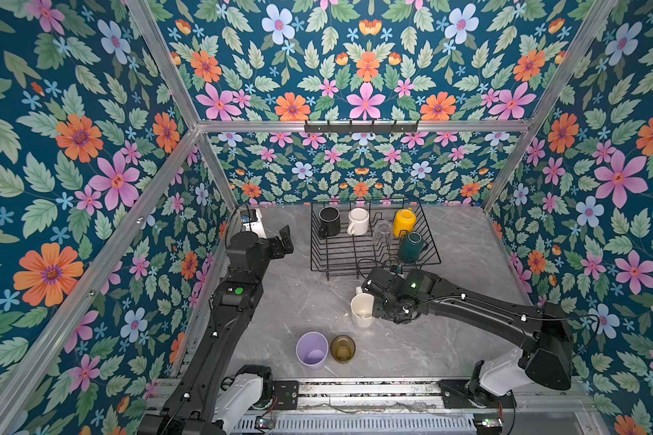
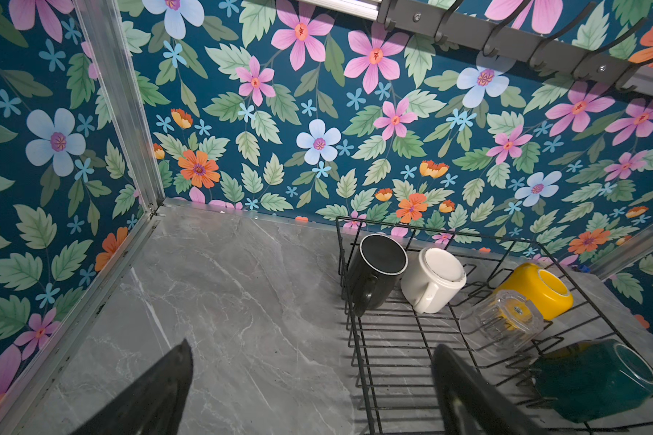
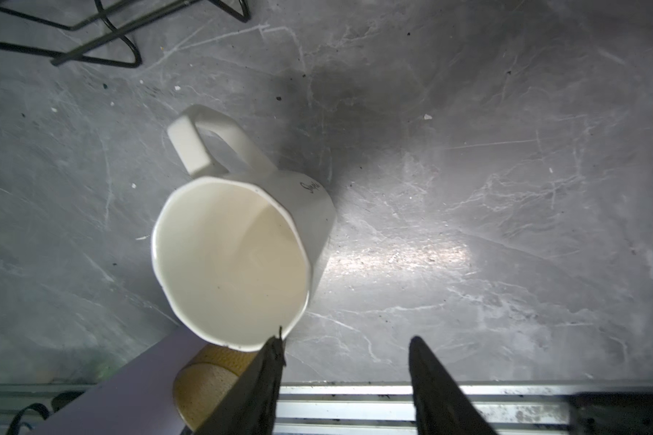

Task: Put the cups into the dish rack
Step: 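Close the right gripper on the white mug rim and lift it, then carry the white mug up toward the rack while the left gripper reaches toward it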

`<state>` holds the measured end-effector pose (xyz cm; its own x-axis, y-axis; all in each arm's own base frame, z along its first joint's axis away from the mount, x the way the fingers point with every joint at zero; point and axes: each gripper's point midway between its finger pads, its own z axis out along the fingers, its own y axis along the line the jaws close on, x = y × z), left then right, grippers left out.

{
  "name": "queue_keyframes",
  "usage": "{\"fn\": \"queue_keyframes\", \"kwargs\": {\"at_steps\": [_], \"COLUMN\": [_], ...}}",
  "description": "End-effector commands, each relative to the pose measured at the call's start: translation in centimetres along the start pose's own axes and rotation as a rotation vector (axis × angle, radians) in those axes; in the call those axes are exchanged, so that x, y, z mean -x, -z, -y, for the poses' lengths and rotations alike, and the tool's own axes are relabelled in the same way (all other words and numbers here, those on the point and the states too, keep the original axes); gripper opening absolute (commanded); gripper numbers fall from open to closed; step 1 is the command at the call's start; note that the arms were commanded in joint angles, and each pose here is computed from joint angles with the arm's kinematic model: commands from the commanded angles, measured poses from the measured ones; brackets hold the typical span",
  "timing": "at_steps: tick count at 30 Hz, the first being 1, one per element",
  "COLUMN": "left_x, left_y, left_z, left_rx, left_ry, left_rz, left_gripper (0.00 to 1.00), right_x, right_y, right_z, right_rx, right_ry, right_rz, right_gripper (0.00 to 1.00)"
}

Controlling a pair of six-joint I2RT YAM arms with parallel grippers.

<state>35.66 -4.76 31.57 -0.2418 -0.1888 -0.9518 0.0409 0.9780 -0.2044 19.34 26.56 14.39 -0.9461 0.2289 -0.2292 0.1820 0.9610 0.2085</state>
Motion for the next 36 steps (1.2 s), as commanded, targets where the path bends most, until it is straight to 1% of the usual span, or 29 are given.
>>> {"fn": "queue_keyframes", "kwargs": {"at_steps": [1,12,19,24,27,31,36], "left_x": [0.5,0.6,0.7,0.7,0.7,0.7,0.7], "left_y": [0.3,0.4,0.5,0.5,0.5,0.5,0.5], "left_z": [0.0,-0.1,-0.1,-0.1,-0.2,-0.1,-0.1], "left_rx": [0.000,0.003,0.006,0.005,0.007,0.005,0.005], "left_ry": [0.003,0.000,-0.001,-0.003,-0.003,-0.003,-0.003], "left_rz": [0.021,0.025,0.028,0.031,0.031,0.030,0.031], "left_gripper": [1.00,1.00,1.00,1.00,1.00,1.00,1.00], "right_x": [0.3,-1.1,-1.5,-1.7,-1.7,-1.9,-1.9], "right_y": [-0.5,-3.0,-4.4,-5.2,-5.5,-5.9,-6.1], "right_z": [-1.3,-3.1,-3.1,-2.7,-2.5,-2.0,-1.6], "right_rx": [0.030,0.063,0.056,0.041,0.033,0.018,0.008], "right_ry": [-0.061,-0.120,-0.150,-0.168,-0.169,-0.169,-0.165], "right_rz": [0.015,-0.025,-0.022,-0.021,-0.019,-0.021,-0.015], "right_gripper": [0.55,0.55,0.53,0.46,0.38,0.31,0.17]}}
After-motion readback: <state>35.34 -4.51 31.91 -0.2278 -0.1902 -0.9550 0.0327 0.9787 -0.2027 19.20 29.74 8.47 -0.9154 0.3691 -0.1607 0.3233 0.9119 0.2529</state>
